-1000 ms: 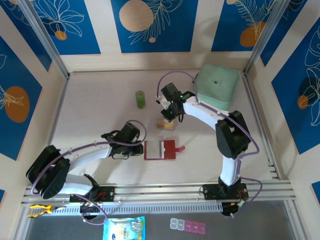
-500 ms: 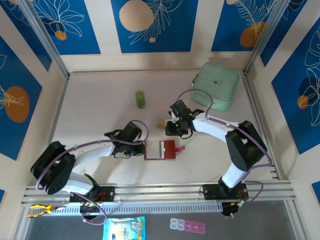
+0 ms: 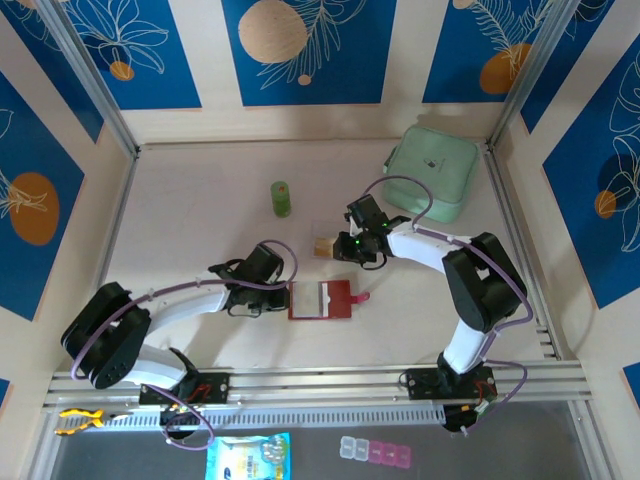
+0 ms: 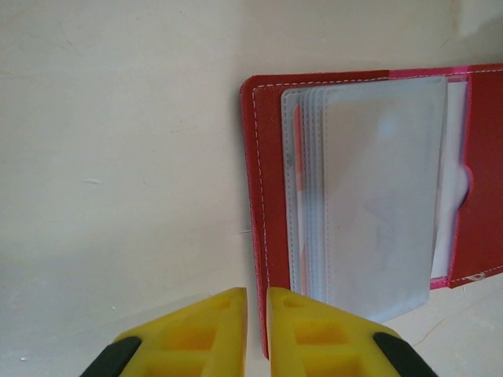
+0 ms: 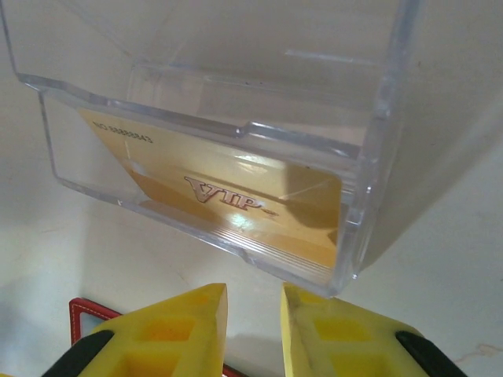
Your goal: Take the credit cards out of the card holder
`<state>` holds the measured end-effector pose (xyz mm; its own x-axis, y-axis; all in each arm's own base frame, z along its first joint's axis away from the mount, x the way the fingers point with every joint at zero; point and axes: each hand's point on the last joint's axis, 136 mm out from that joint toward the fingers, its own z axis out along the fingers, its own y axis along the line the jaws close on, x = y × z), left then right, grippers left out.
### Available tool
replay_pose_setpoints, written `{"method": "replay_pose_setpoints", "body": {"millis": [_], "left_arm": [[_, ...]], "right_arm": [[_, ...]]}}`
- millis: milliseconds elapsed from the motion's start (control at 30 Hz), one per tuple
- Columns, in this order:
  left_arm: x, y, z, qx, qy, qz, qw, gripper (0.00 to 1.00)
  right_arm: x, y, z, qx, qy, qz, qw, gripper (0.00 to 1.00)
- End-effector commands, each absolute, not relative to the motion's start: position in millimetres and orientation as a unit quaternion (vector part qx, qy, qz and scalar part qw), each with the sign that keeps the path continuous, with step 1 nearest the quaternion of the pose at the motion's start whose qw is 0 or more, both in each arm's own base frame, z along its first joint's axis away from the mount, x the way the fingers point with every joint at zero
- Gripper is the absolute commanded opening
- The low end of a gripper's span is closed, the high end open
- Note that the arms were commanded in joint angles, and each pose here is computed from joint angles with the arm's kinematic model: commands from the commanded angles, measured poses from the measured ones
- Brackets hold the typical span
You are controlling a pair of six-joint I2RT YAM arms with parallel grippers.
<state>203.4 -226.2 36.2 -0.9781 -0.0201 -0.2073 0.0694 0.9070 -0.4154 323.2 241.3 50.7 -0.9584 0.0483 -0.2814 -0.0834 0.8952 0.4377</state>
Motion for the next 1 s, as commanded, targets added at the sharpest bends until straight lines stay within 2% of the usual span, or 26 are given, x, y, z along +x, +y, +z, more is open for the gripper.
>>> {"method": "replay_pose_setpoints", "body": {"millis": [0,167,367,667,967], "left_arm": [[207.6,-231.5,50.5,0.019,0.966,-0.232,0.113,0.14],[206.4,-235.1,50.4,0.025,0.965,-0.239,0.109,0.14],[210.2,-242.6,49.9,0.033,0.963,-0.247,0.105,0.10],[206.4,-236.2,37.7,0.031,0.968,-0.229,0.095,0.07],[201.8,-239.3,29.7,0.028,0.965,-0.246,0.087,0.07]], "right_arm": [[326.2,249.7,63.4,-0.011,0.956,0.251,0.152,0.25],[314.4,256.4,75.2,-0.014,0.952,0.266,0.148,0.25],[278.3,273.6,82.6,-0.014,0.949,0.295,0.110,0.29],[226.8,302.2,73.4,-0.027,0.940,0.337,0.043,0.34],[202.7,320.4,61.8,-0.036,0.940,0.339,0.005,0.36]]}}
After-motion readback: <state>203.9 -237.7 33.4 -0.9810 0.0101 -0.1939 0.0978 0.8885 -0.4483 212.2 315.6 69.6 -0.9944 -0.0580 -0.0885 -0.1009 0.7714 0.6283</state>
